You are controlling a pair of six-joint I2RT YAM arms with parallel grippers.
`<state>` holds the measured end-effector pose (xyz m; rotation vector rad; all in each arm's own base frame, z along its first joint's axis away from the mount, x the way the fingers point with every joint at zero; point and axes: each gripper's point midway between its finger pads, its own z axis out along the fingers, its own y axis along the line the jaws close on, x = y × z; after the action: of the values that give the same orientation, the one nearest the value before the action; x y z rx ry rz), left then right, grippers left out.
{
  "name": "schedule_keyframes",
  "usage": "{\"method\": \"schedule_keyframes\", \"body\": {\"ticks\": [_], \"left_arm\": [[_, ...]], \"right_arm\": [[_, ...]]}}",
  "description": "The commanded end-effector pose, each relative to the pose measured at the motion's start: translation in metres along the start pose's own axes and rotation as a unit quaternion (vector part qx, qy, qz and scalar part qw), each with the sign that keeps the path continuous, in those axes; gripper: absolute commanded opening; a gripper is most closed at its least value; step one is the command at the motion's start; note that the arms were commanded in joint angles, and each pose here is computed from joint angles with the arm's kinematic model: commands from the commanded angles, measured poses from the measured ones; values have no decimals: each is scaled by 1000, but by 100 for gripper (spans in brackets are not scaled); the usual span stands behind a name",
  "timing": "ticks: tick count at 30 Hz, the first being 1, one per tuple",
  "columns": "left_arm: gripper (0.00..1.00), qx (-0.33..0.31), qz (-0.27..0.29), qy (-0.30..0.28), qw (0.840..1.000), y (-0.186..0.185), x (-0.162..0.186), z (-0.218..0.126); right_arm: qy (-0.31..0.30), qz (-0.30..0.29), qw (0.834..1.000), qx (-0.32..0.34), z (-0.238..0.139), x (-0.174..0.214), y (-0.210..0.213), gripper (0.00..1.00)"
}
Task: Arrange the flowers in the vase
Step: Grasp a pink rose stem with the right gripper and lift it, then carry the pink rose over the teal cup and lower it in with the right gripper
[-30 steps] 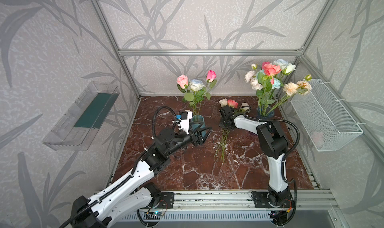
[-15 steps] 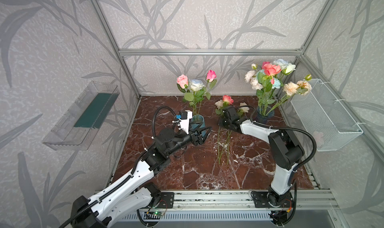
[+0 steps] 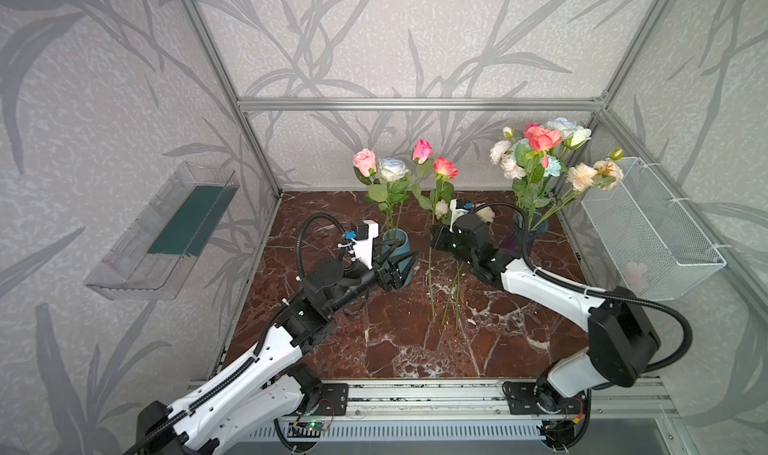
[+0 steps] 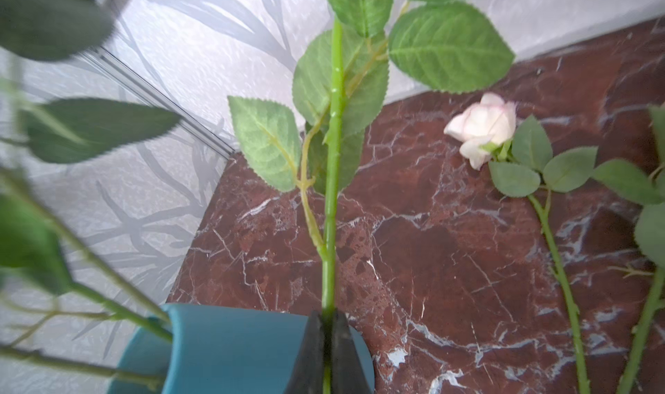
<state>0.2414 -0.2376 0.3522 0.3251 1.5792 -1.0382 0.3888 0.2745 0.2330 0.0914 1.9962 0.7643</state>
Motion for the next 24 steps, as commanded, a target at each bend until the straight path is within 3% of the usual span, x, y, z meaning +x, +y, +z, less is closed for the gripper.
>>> {"method": "schedule_keyframes", "body": {"ticks": [1, 7, 10, 18, 21, 24], "left_arm": [[77, -22, 21, -33, 999, 4, -20, -9], [85, -107, 35, -80, 990, 36, -40, -29], [88, -174, 33, -121, 977, 63, -55, -48], [90, -388, -15, -207, 898, 148, -78, -115], [90, -406, -21, -208, 889, 159, -79, -121], [90, -401, -26, -208, 892, 163, -78, -118]], "right_arm": [[-76, -38, 996, -6, -33, -30, 14, 0], [-189, -107, 976, 1, -93, -70, 36, 0], [-226, -121, 966, -23, -117, -92, 57, 0], [-338, -137, 923, -124, -158, -149, 134, 0], [-368, -149, 905, -154, -162, -164, 165, 0], [-399, -151, 887, -179, -166, -179, 190, 0]]}}
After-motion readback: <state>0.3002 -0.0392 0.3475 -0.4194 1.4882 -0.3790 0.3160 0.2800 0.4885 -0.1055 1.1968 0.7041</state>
